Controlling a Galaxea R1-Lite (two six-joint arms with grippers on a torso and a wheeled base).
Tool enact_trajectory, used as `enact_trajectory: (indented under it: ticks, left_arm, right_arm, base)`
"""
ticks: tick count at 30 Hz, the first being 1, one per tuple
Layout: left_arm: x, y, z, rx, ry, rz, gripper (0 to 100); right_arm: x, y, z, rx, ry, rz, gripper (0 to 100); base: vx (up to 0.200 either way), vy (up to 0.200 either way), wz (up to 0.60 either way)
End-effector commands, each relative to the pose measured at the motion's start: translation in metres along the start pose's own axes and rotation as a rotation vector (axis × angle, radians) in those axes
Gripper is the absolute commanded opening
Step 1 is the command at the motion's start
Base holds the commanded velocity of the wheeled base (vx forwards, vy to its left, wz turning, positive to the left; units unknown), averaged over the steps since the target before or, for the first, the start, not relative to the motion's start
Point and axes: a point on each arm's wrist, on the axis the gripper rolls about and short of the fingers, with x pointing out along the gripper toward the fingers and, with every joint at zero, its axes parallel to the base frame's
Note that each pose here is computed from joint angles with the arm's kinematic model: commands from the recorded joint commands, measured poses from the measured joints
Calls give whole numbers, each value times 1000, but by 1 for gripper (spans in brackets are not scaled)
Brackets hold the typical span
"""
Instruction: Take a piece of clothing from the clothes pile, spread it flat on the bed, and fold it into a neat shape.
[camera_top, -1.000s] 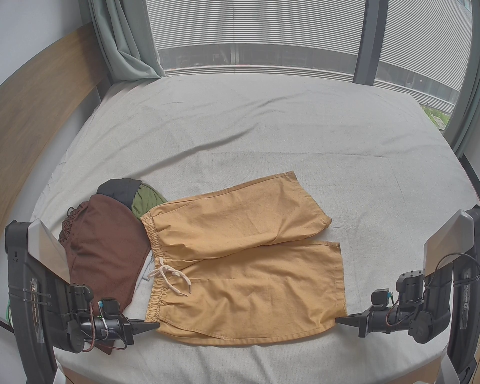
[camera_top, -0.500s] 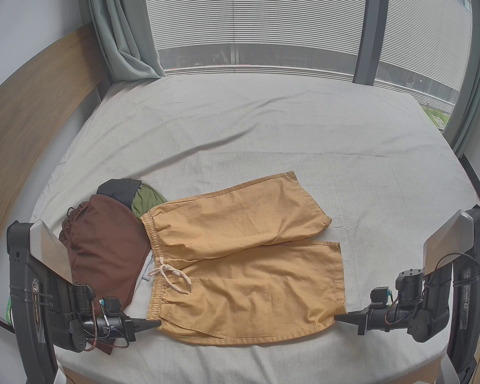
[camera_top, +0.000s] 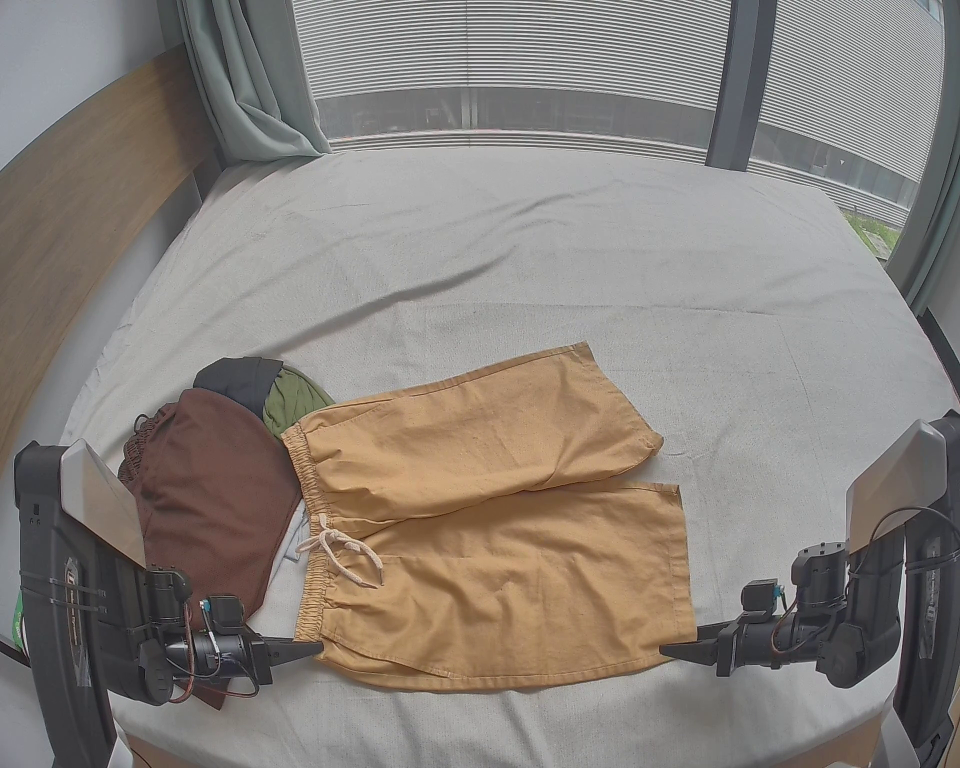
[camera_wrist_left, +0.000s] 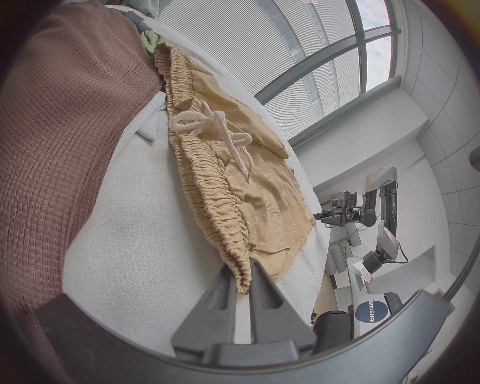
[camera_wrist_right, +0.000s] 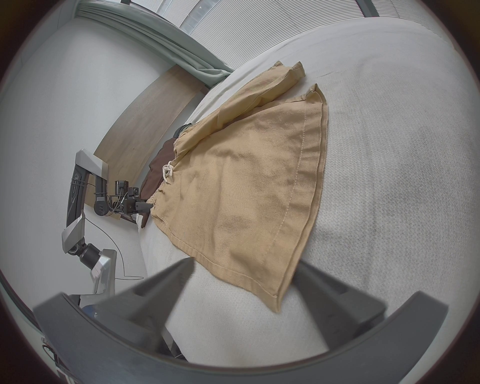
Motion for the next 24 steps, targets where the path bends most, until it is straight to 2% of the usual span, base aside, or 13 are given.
enact_trajectory:
  ticks: [1, 11, 12, 24]
  left_arm:
    - [0, 0, 0, -2, 1, 0, 0]
    - [0, 0, 0, -2, 1, -1, 0]
    - [0, 0, 0, -2, 1, 0, 0]
    - [0, 0, 0, 2, -1, -1, 0]
  right_arm:
    - [1, 0, 0, 2, 1, 2, 100]
    - [3, -2, -4, 13, 18, 1, 100]
    - [4, -2, -5, 14, 20, 1, 0]
    - [5, -4, -4, 13, 13, -1, 0]
  base:
    - [0, 0, 0]
    - [0, 0, 0]
    - [0, 0, 0]
    - [0, 0, 0]
